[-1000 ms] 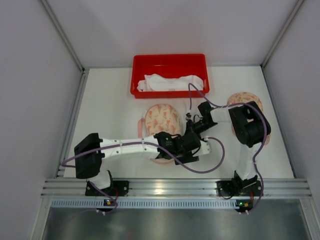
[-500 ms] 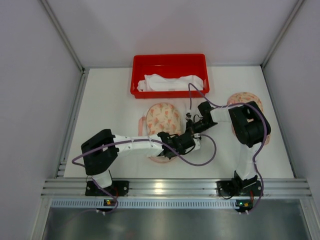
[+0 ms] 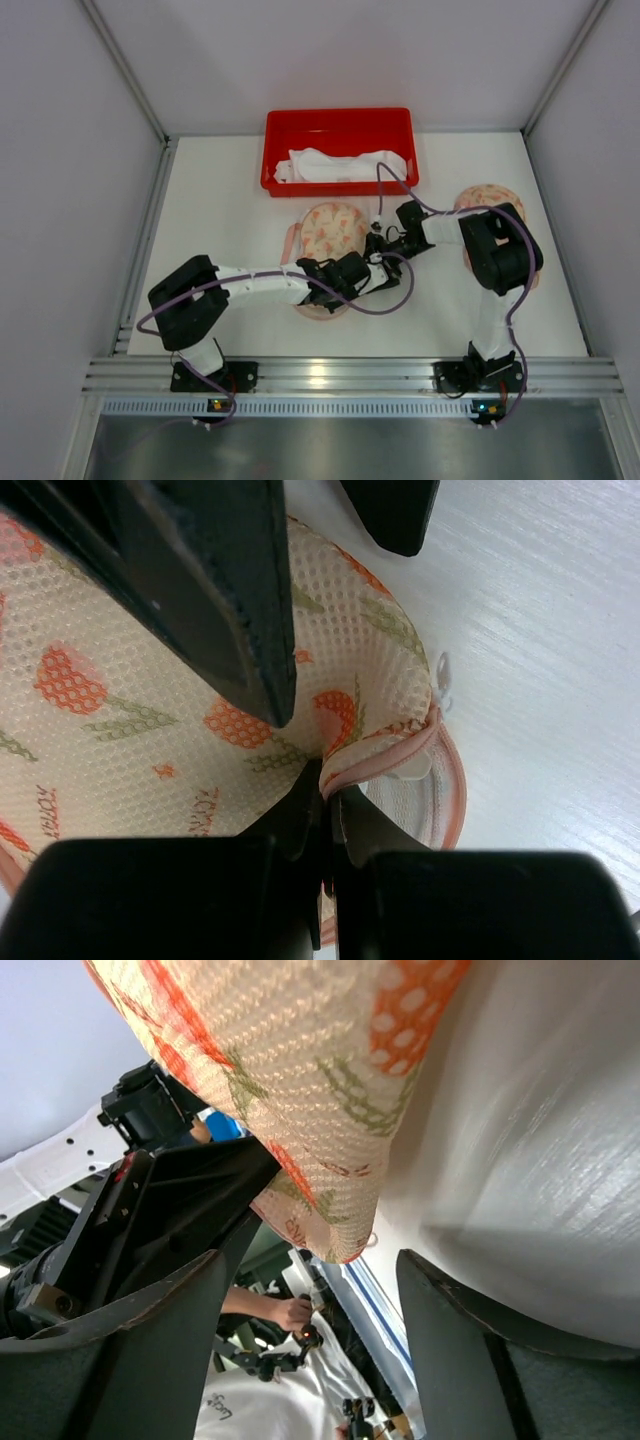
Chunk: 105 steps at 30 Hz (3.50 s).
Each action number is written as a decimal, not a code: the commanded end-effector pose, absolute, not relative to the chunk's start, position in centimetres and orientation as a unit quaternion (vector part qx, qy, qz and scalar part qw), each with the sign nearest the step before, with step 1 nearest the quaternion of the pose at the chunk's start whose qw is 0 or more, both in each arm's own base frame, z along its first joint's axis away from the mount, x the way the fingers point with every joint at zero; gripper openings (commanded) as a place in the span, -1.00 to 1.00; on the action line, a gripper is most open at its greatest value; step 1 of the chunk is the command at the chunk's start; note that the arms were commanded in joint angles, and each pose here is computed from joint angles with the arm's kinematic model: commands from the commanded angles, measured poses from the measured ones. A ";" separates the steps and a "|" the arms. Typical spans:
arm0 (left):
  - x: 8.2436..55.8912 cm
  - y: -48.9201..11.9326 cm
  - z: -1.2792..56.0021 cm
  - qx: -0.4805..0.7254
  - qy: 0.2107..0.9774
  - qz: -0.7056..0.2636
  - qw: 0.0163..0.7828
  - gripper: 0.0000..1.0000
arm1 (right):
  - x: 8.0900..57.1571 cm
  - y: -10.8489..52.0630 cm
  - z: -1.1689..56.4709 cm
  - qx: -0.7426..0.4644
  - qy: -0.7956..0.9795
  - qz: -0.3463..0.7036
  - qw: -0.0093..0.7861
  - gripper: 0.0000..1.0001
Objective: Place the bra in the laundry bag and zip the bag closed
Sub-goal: Adjust the laundry bag at the center of the board.
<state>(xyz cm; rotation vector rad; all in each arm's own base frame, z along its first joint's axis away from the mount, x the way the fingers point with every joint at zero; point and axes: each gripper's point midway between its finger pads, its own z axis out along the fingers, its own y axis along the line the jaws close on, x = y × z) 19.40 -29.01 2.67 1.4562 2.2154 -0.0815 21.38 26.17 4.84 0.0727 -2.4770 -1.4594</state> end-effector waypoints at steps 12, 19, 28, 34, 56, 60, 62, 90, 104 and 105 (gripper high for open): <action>18.7 -29.3 5.3 0.512 0.801 -0.096 0.296 -1.00 | 21.0 27.5 3.6 0.009 -0.842 -0.527 0.119 -0.25; 19.4 -29.2 6.2 0.492 0.803 -0.094 0.324 -1.00 | 20.9 27.4 2.3 -0.005 -0.844 -0.529 0.082 -0.12; 20.8 -28.4 6.2 0.473 0.802 -0.058 0.359 -1.00 | 21.5 29.4 2.9 -0.006 -0.830 -0.556 0.052 -0.29; 21.3 -28.4 7.2 0.472 0.786 -0.020 0.400 -1.00 | 20.8 30.0 4.5 -0.001 -0.810 -0.583 0.060 -1.00; 17.4 -30.9 9.7 0.581 0.676 -0.028 0.452 -0.07 | 20.1 29.7 5.6 0.000 -0.813 -0.574 0.098 -1.00; 18.1 -30.3 8.5 0.583 0.677 -0.013 0.449 -0.08 | 19.7 29.6 5.4 0.003 -0.814 -0.571 0.107 -1.00; 18.7 -29.9 8.1 0.582 0.677 0.001 0.449 -0.09 | 19.4 29.4 5.3 0.009 -0.815 -0.568 0.111 -1.00; 15.2 -29.6 10.0 0.634 0.695 -0.080 0.329 0.33 | 19.3 29.5 4.5 0.036 -0.824 -0.549 0.137 -1.00; 9.1 -35.5 10.3 0.851 0.514 -0.045 0.098 0.32 | 18.8 29.0 4.3 0.038 -0.835 -0.530 0.141 -1.00; 8.9 -35.8 10.2 0.861 0.500 -0.037 0.086 0.31 | 18.9 29.0 4.3 0.039 -0.835 -0.530 0.141 -1.00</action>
